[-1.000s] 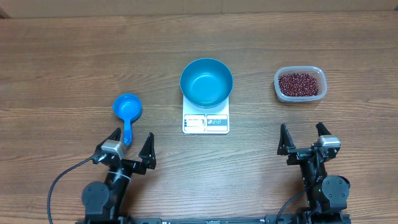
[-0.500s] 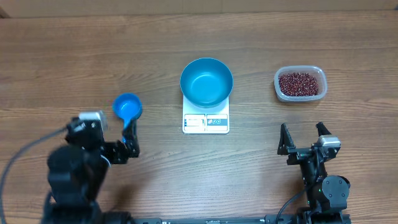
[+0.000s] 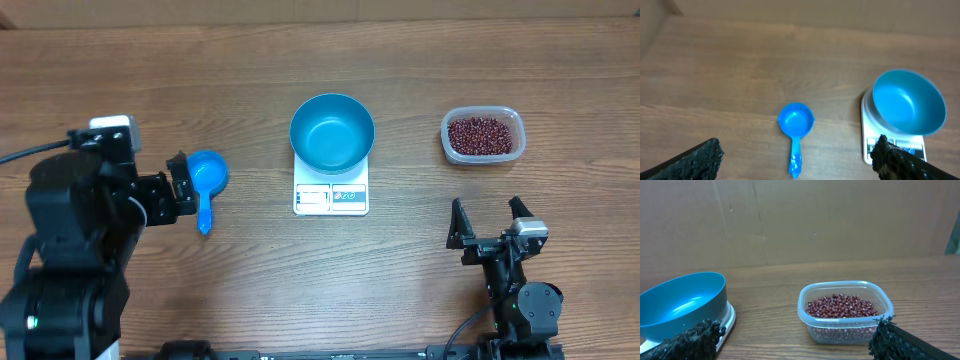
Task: Scoop item into bowl and weigh 150g on scale
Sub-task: 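Move the left gripper down over the blue scoop handle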
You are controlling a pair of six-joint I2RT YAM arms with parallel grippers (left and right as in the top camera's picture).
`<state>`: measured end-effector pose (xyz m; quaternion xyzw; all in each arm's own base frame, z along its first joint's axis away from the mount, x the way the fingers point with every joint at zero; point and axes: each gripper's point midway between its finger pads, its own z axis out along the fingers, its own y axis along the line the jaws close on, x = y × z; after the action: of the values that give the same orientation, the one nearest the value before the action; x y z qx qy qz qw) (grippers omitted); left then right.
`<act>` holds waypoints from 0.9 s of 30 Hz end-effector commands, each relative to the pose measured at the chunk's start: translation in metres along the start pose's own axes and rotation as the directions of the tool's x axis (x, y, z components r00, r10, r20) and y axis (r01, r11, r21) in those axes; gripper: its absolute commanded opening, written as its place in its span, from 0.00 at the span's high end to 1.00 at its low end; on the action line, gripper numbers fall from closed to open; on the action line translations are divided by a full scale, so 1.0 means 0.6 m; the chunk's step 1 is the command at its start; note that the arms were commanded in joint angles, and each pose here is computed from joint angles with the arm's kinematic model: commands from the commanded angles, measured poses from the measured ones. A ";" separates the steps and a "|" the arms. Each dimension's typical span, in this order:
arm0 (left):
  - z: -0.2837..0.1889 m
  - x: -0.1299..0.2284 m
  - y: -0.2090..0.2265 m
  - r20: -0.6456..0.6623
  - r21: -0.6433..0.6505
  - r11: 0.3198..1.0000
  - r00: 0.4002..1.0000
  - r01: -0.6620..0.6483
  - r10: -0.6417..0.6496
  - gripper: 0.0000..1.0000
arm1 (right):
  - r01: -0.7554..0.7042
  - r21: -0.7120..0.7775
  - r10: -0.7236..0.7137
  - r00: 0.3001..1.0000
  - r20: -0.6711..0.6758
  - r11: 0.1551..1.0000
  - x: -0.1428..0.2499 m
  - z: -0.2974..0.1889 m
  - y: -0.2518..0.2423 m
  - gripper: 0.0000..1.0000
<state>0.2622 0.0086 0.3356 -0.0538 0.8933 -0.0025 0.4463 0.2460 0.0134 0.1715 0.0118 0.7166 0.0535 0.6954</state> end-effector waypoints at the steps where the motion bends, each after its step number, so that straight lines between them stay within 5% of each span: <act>1: 0.013 -0.001 -0.007 -0.030 0.025 0.999 0.999 -0.024 0.025 0.01 | -0.003 0.008 0.003 1.000 0.003 1.000 0.003 0.000 -0.003 0.00; 17: 0.155 0.066 -0.033 -0.331 0.091 0.996 0.943 0.005 0.026 0.00 | -0.003 0.008 0.003 1.000 0.003 1.000 0.003 0.000 -0.003 0.00; 22: 0.180 0.088 0.008 -0.378 -0.112 0.987 0.913 0.118 -0.152 0.00 | -0.003 0.008 0.003 1.000 0.003 1.000 0.003 0.000 -0.003 0.00; 27: 0.183 0.133 0.015 -0.409 -0.150 0.977 0.890 0.152 -0.201 0.01 | -0.003 0.008 0.003 1.000 0.003 1.000 0.003 0.000 -0.003 0.00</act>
<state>0.3130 0.0065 0.2185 -0.1150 0.9625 -0.0159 0.2452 0.2460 0.0133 0.1712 0.0120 0.7170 0.0532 0.6950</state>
